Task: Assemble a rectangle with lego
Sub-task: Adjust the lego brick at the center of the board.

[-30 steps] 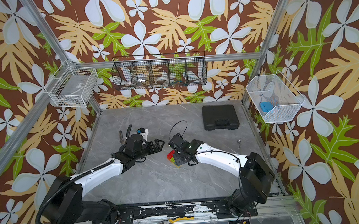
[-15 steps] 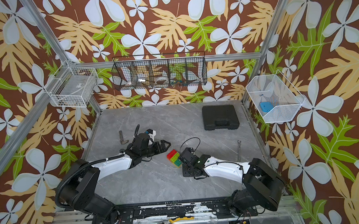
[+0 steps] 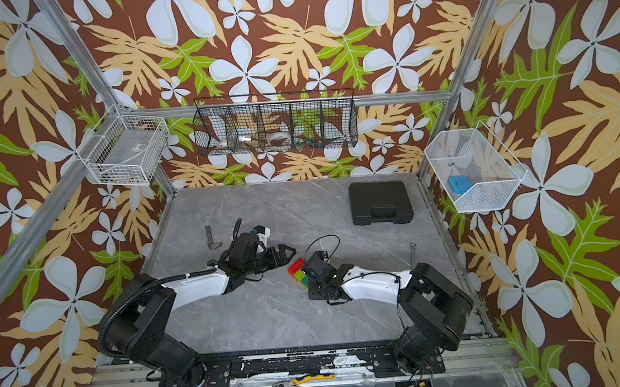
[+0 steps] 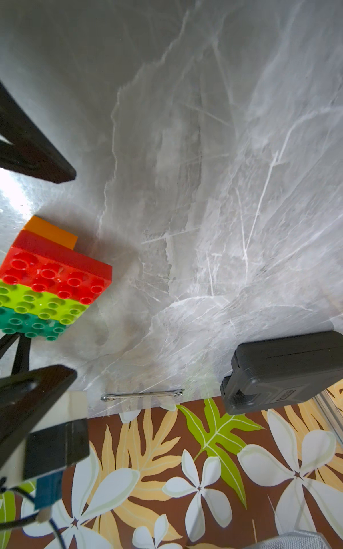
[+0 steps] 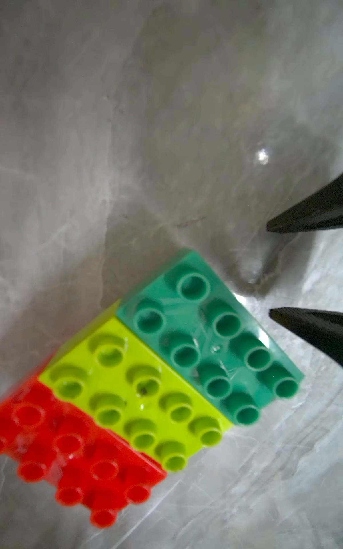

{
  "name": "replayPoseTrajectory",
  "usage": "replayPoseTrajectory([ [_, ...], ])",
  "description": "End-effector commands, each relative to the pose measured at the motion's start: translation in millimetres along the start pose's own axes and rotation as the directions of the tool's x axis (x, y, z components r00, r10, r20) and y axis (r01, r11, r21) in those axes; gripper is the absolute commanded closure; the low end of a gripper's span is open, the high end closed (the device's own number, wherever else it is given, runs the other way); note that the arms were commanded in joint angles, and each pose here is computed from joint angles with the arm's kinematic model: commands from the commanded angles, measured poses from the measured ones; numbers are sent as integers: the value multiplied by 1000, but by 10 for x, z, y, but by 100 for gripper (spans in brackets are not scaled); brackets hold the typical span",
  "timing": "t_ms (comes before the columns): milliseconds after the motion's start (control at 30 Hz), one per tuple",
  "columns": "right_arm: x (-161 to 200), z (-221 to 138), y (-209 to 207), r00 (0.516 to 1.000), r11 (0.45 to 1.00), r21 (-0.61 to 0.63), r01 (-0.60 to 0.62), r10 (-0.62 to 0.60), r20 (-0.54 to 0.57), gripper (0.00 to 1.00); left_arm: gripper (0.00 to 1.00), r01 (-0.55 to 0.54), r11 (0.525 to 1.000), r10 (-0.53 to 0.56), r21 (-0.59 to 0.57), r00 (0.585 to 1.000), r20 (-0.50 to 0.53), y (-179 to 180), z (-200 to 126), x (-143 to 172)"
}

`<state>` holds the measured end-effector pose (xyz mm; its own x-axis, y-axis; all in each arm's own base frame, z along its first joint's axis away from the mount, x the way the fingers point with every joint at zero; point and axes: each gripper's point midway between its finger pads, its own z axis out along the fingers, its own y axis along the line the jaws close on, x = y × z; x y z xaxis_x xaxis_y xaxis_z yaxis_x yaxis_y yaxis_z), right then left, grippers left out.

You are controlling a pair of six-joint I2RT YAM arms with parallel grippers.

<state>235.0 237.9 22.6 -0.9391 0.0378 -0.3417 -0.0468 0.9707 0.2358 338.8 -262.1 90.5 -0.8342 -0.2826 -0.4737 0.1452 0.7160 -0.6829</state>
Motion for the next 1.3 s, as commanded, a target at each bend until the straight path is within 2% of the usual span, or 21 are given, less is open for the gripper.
replayPoseTrajectory([
  [0,-89,9,-33,1000,1000,17,13,-13,28,60,2,-4,1000,3,10,999,36,-40,-38,-76],
  [533,-435,165,-10,989,988,49,145,-146,9,60,3,5,999,0,-50,995,100,147,-294,-193],
  [1033,-898,459,306,933,930,70,360,-359,-23,59,3,28,994,-14,-103,990,142,368,-451,-263],
  [1267,-1056,543,464,924,922,56,383,-382,-13,59,3,36,992,-16,-119,987,160,426,-503,-308],
])
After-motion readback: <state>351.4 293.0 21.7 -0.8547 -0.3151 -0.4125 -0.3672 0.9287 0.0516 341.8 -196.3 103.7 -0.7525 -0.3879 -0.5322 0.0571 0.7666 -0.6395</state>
